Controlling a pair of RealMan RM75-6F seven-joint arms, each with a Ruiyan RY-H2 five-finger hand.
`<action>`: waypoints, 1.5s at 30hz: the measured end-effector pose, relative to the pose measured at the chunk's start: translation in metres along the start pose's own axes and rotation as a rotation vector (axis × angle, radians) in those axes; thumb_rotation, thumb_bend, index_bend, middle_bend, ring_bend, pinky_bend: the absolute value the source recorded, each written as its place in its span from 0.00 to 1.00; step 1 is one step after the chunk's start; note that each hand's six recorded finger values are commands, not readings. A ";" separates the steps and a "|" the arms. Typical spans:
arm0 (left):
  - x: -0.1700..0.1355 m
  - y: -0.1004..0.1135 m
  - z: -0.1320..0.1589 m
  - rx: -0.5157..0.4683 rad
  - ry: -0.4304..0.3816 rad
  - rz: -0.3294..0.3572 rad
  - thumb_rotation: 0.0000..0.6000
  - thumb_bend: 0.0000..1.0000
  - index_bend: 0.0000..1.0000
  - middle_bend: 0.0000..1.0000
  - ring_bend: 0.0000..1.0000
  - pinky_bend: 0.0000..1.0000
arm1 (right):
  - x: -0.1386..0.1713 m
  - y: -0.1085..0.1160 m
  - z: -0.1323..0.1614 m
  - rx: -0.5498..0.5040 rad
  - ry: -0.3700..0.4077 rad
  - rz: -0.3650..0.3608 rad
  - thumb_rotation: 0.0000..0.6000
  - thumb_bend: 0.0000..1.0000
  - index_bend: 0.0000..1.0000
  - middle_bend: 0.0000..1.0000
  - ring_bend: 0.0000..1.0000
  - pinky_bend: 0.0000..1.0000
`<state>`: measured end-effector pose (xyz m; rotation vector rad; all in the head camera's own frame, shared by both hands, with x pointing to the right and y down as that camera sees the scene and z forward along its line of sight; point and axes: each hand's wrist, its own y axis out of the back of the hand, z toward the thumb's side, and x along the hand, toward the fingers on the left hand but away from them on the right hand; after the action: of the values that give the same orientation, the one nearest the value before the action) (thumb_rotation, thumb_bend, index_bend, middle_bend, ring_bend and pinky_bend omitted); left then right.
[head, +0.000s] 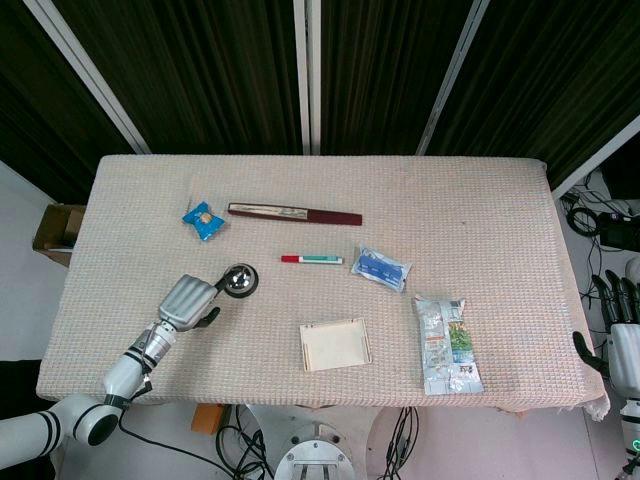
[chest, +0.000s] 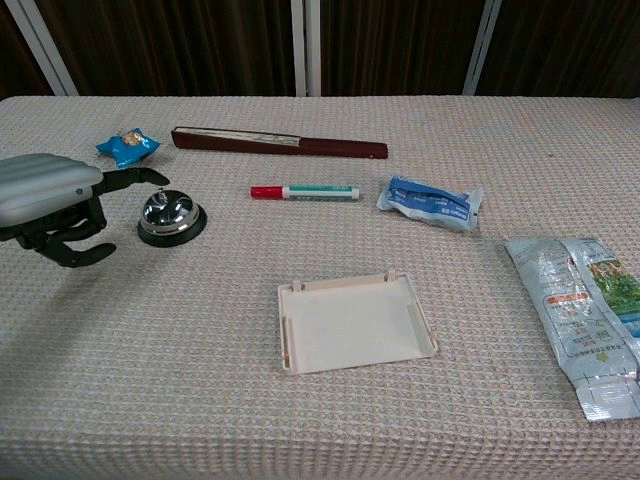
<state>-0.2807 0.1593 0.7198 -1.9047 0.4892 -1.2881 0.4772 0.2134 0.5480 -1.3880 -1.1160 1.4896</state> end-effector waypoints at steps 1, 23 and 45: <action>0.000 0.000 -0.001 0.001 0.002 -0.003 1.00 0.43 0.08 0.90 0.86 0.75 | 0.000 0.000 0.000 0.001 0.002 0.001 1.00 0.22 0.00 0.00 0.00 0.00; -0.003 -0.008 -0.002 0.004 0.010 -0.038 1.00 0.43 0.11 0.91 0.87 0.75 | -0.001 -0.006 0.002 0.002 0.005 0.018 1.00 0.22 0.00 0.00 0.00 0.00; -0.004 -0.008 0.000 0.005 0.010 -0.031 1.00 0.43 0.11 0.91 0.87 0.75 | -0.001 -0.006 0.002 0.003 0.003 0.015 1.00 0.22 0.00 0.00 0.00 0.00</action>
<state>-0.2829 0.1669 0.7232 -1.9092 0.4628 -1.3177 0.4756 0.2140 0.5542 -1.3985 -1.1034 1.4991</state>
